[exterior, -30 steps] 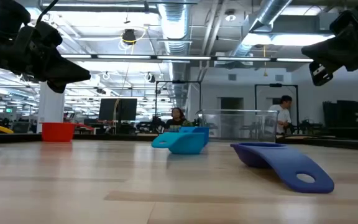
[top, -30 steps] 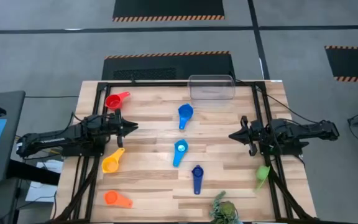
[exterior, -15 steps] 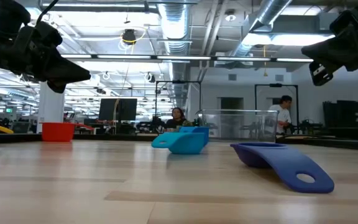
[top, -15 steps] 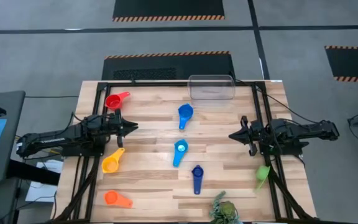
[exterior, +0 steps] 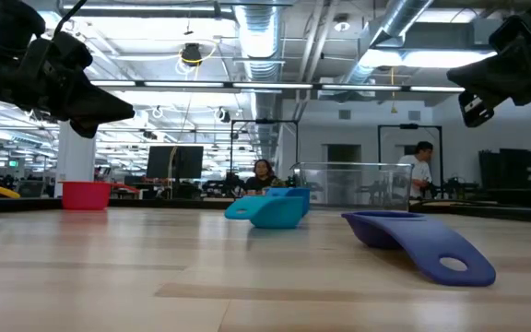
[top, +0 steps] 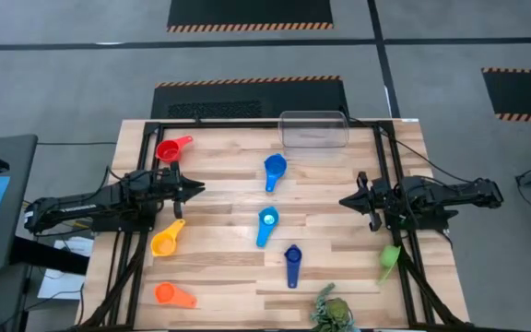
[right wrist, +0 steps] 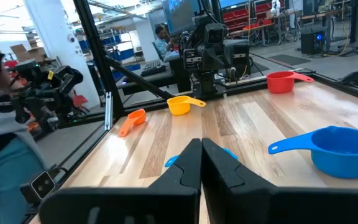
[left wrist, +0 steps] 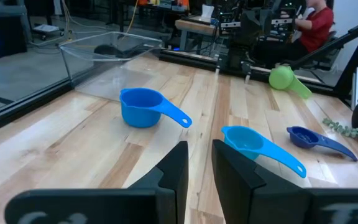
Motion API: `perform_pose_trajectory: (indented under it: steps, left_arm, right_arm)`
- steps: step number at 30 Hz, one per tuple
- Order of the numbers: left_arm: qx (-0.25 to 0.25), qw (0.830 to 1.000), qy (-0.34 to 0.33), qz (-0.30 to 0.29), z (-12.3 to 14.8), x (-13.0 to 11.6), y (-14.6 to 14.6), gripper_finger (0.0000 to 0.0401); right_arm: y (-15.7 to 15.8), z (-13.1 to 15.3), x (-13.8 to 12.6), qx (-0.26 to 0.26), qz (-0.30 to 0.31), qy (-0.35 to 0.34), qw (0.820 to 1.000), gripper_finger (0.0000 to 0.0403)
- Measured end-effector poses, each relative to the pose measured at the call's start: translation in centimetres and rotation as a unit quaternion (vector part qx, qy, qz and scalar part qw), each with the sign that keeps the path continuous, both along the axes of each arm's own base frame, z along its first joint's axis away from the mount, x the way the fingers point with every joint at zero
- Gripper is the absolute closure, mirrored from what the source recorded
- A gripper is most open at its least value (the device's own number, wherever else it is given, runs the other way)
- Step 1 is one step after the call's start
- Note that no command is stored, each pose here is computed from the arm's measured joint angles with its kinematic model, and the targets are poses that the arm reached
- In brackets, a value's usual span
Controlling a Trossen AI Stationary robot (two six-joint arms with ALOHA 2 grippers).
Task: Nest measuring cups in basket
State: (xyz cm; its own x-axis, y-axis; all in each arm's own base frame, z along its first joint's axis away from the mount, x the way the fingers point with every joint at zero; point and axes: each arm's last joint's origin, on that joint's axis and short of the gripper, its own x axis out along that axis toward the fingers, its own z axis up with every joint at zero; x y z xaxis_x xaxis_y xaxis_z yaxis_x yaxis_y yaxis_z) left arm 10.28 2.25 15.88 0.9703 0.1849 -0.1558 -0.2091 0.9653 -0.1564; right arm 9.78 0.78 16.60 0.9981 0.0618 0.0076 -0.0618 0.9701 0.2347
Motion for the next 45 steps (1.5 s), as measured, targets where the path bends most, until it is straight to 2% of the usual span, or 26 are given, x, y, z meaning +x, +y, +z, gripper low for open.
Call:
perform_pose_trajectory:
  steps: [11,14,16,18,21,23,26,30,32,34,37,40,42,43,45]
  left_arm:
    - [0.002,1.0,0.001,0.0,0.0,0.0,0.0,0.0341]
    - [0.072,0.997,0.015,0.004,0.0,0.0,0.1,0.0341]
    - [0.085,0.996,0.014,0.007,0.0,0.0,0.1,0.0341]
    - [0.04,0.999,-0.01,0.011,0.3,0.0,0.1,0.0341]
    - [-0.077,0.993,-0.076,0.041,1.0,0.1,0.2,0.0341]
    - [-0.168,0.973,-0.136,0.086,1.6,0.1,0.4,0.0341]
    - [-0.284,0.925,-0.211,0.136,2.2,-0.1,0.7,0.0341]
    - [-0.369,0.864,-0.275,0.206,2.3,-0.3,1.2,0.0341]
    - [-0.41,0.83,-0.304,0.225,2.3,-0.4,1.3,0.0341]
    - [-0.437,0.805,-0.324,0.237,2.3,-0.5,1.4,0.0341]
    - [-0.44,0.773,-0.36,0.282,2.3,-0.8,1.6,0.0341]
    - [-0.411,0.743,-0.406,0.339,2.6,-1.2,1.9,0.0343]
    - [-0.383,0.698,-0.479,0.369,3.8,-1.8,2.1,0.0346]
    - [-0.354,0.687,-0.506,0.384,4.7,-2.3,2.2,0.0348]
    - [-0.274,0.698,-0.53,0.395,6.7,-3.3,2.2,0.0353]
  right_arm:
    - [0.0,0.0,0.0,0.0,0.0,0.0,1.0,0.0377]
    - [0.0,0.0,0.0,0.0,0.0,0.0,1.0,0.0377]
    - [0.0,0.0,0.0,0.0,0.0,0.0,1.0,0.0377]
    - [0.0,0.0,0.0,0.0,0.0,-0.002,1.0,0.0377]
    - [0.0,0.5,0.0,0.02,-0.002,-0.025,0.999,0.0377]
    - [0.0,1.1,-0.1,0.052,0.0,-0.054,0.997,0.0377]
    - [0.0,1.7,-0.2,0.072,0.003,-0.084,0.994,0.0377]
    - [-0.1,2.6,-0.4,0.08,-0.005,-0.13,0.988,0.0377]
    - [-0.1,2.9,-0.5,0.081,-0.005,-0.151,0.985,0.0377]
    - [-0.2,3.3,-0.6,0.081,-0.004,-0.169,0.982,0.0377]
    - [-0.3,3.6,-0.7,0.082,-0.009,-0.186,0.979,0.0377]
    - [-0.4,3.8,-0.8,0.088,-0.032,-0.2,0.975,0.0377]
    - [-0.6,3.9,-0.9,0.089,-0.057,-0.204,0.973,0.0377]
    - [-0.7,3.9,-0.9,0.085,-0.073,-0.206,0.972,0.0377]
    - [-0.8,3.9,-0.9,0.078,-0.106,-0.205,0.97,0.0377]
